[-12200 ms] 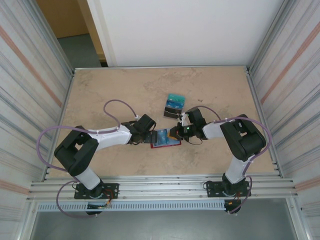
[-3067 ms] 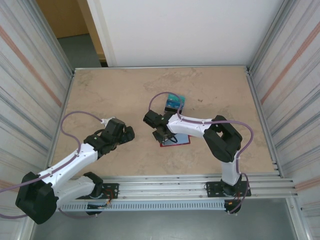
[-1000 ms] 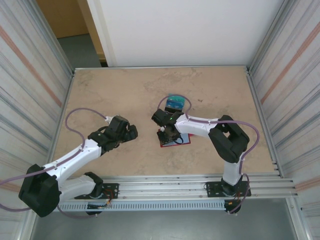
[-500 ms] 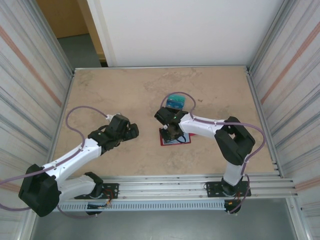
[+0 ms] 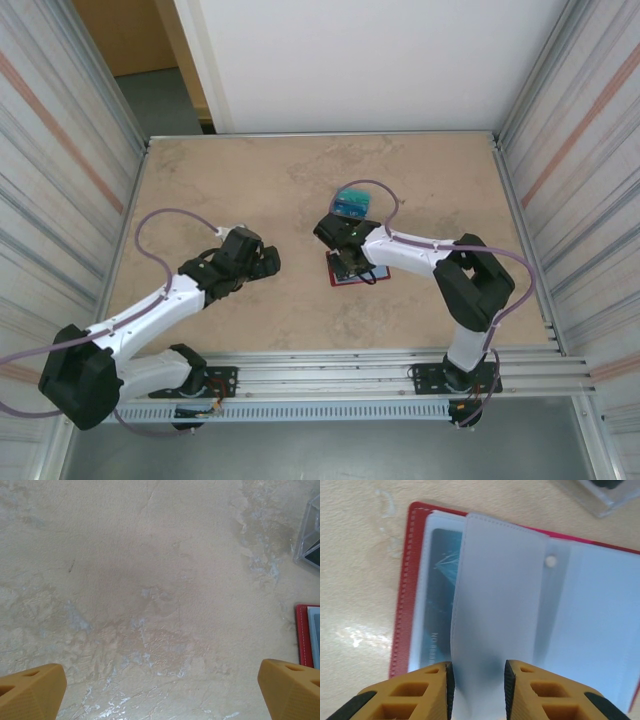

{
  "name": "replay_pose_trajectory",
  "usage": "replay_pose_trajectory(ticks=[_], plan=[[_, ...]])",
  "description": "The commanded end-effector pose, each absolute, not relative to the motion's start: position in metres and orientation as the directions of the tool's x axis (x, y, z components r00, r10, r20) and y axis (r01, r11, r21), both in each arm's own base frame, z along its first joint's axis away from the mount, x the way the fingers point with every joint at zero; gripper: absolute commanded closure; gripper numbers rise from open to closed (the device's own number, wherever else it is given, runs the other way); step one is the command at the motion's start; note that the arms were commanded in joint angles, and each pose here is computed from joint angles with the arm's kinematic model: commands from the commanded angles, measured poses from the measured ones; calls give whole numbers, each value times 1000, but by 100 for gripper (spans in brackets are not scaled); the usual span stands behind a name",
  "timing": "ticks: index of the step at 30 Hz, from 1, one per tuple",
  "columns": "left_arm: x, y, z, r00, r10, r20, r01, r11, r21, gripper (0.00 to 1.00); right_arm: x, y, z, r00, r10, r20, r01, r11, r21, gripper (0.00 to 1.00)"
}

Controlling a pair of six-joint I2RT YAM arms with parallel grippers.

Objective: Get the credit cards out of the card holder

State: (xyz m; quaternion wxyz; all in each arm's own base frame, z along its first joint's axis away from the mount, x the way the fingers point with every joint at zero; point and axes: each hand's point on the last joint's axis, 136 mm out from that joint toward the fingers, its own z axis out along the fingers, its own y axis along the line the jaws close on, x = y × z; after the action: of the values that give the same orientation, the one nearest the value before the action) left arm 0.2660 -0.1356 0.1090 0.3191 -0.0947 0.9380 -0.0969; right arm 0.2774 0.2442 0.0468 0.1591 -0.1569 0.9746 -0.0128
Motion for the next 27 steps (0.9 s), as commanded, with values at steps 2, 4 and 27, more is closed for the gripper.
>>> replay_pose_trajectory(ticks=[2,4,27], plan=[[272,-137,120,-761,-227,-608,-108,968,-226,1,284,221,57,-910,-250,-330,-224,968,-116,66],[273,-137,120,-761,-226,-608,-108,968,-226,1,287,217,58,-911,-241,-335,-211,970,-122,66],[286,-203,116,-791,-28,-612,64,990,-128,1,296,160,42,-945,-108,-308,-84,992,-91,65]])
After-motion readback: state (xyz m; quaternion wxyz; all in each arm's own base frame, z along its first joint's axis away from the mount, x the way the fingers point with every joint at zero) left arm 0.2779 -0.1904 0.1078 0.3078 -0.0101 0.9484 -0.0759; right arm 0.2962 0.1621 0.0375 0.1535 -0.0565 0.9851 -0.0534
